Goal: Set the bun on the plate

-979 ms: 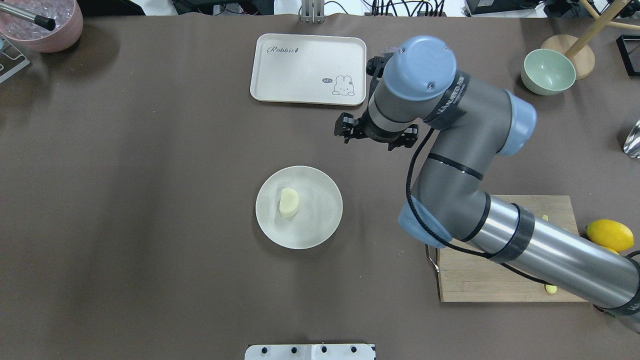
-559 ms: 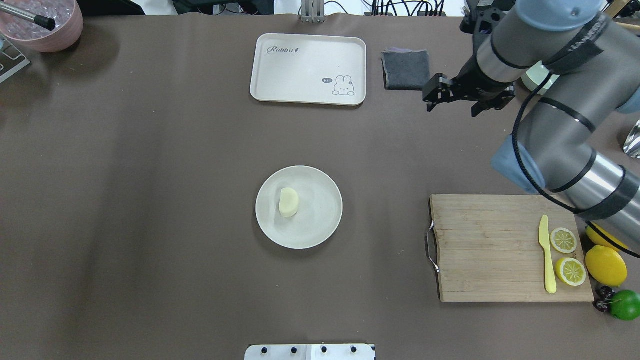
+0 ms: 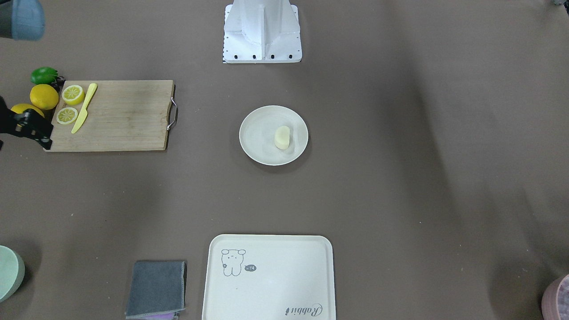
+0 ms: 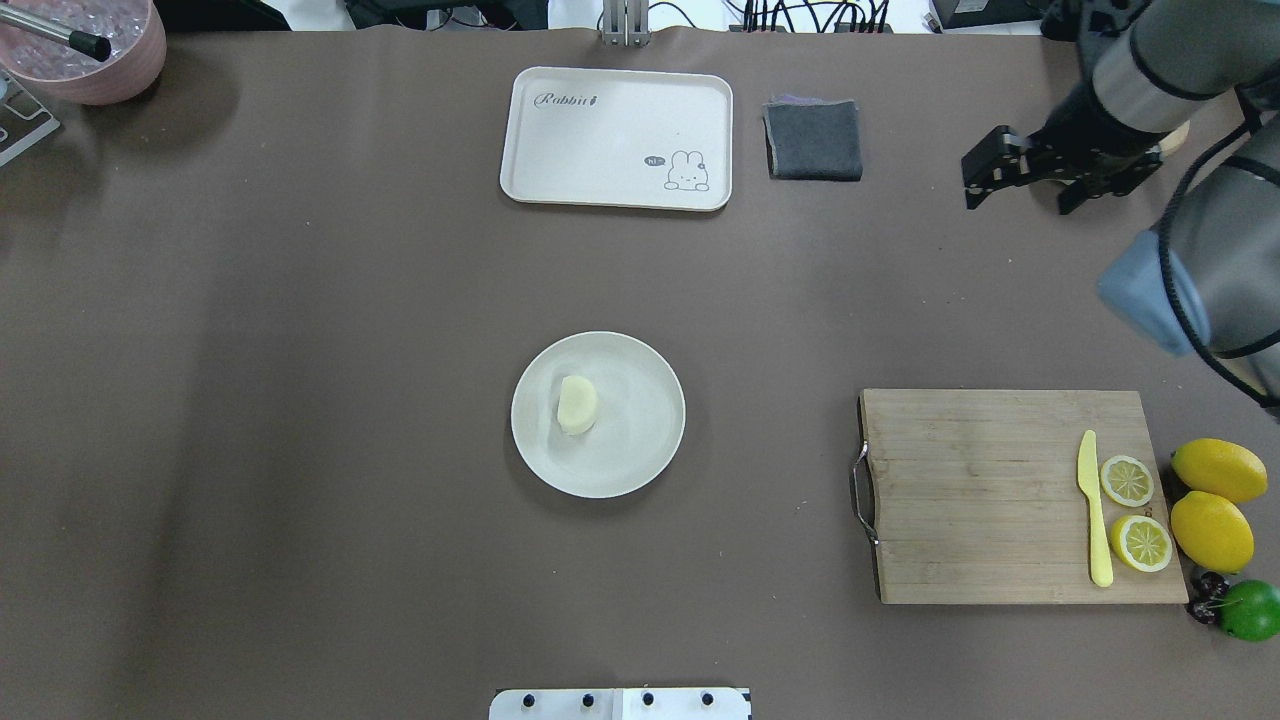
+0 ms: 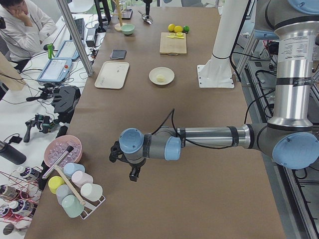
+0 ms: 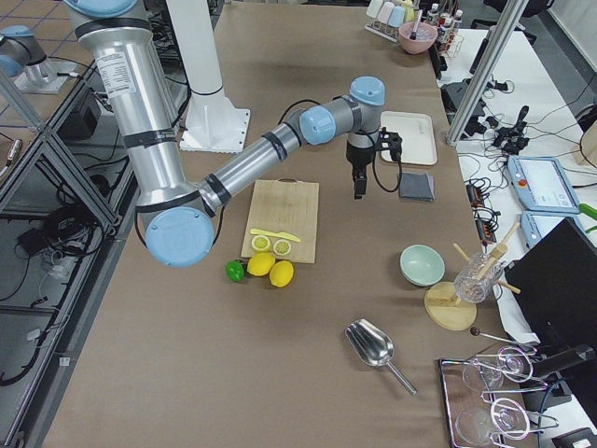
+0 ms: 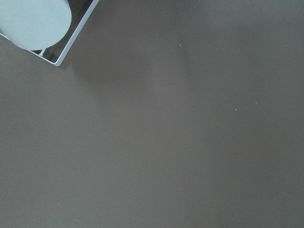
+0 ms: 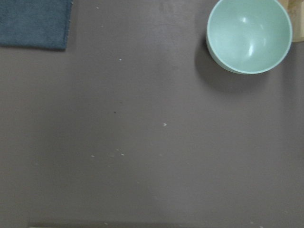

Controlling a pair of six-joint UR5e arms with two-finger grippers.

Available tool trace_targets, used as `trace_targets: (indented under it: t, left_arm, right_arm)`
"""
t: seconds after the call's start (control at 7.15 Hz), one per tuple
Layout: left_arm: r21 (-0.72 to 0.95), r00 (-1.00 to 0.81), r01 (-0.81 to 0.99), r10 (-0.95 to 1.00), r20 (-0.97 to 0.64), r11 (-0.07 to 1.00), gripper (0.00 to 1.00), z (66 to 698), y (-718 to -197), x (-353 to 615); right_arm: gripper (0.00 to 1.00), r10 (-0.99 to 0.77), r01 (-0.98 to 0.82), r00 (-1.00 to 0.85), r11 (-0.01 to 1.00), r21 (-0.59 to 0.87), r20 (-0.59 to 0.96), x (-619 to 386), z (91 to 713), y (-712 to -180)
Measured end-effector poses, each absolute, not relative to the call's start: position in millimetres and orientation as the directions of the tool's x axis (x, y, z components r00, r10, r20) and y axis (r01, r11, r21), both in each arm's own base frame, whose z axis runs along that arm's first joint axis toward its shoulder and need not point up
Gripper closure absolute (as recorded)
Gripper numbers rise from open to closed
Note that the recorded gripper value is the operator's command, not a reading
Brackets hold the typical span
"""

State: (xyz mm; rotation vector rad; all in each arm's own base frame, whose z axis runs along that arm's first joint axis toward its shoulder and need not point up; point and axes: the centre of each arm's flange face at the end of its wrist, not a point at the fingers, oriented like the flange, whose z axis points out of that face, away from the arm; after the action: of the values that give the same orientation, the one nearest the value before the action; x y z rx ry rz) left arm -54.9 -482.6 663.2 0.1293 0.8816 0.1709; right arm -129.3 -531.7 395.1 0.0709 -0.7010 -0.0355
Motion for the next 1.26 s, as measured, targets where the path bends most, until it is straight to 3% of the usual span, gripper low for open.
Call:
trace_targets:
  t: [0.42, 0.84, 1.26]
  left_arm:
    - [0.18, 0.625, -0.094, 0.199, -0.755, 0.979, 0.02, 664, -483, -55]
    - [0.175, 0.626, -0.093, 0.194, -0.755, 0.98, 0.02, 666, -482, -55]
    - [0.174, 0.627, -0.092, 0.193, -0.755, 0.98, 0.02, 667, -481, -55]
  right_arm:
    - [0.0, -0.145, 0.125, 0.77, 0.989, 0.076, 0.622, -12, 513, -485]
    - [0.0, -0.066, 0.133, 0.763, 0.989, -0.056, 0.643, 48, 624, -439]
    - [0.0, 0.04, 0.098, 0.686, 0.984, -0.147, 0.726, 53, 666, -418]
